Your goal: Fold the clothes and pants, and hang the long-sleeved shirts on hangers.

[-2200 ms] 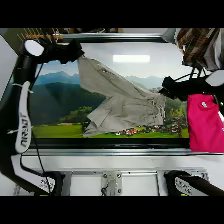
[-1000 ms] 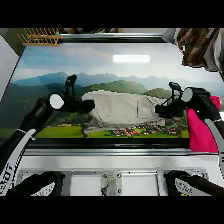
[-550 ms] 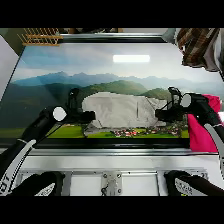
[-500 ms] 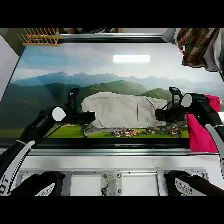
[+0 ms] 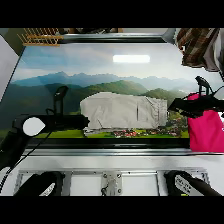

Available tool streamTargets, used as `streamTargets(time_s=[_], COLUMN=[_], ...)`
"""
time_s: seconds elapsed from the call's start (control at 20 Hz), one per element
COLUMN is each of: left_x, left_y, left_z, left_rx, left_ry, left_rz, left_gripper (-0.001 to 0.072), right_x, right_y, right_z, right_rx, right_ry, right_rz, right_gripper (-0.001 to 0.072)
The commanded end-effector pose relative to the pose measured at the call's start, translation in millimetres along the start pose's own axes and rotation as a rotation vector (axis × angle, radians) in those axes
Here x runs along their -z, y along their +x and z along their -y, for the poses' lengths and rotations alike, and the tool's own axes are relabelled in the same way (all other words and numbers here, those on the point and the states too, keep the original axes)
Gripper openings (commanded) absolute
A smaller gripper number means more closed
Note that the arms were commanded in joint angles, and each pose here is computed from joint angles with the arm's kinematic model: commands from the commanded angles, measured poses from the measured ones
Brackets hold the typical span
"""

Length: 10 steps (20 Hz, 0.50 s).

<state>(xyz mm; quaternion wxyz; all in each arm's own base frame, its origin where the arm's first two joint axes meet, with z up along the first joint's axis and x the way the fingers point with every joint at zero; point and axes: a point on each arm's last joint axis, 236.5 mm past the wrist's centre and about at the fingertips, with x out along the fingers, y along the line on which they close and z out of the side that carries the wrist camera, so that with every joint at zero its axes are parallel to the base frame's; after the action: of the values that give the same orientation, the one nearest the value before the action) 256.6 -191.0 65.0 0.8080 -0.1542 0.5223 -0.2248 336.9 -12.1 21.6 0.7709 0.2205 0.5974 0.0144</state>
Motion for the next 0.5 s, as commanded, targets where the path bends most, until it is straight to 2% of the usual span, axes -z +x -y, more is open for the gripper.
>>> streamTargets(time_s=[0.0,0.3,0.45], left_x=[-6.5,-10.3,-1.8], left_y=[-21.7,-11.9,6.5], left_z=[11.4,9.9,9.1], left_rx=[0.03,0.032,0.022], left_ry=[-0.001,-0.042,-0.068], left_rz=[0.076,0.069,0.007], left_gripper=[0.0006,0.0006,0.0006], right_x=[-16.2,-15.5,-10.8], right_y=[11.8,84.4,108.1], right_z=[17.0,26.0,30.4], right_rx=[-0.145,-0.326,-0.359], right_ry=[0.082,0.114,0.117], right_rz=[-0.007,-0.132,-0.169], right_gripper=[0.0714,0.0715,0.0714])
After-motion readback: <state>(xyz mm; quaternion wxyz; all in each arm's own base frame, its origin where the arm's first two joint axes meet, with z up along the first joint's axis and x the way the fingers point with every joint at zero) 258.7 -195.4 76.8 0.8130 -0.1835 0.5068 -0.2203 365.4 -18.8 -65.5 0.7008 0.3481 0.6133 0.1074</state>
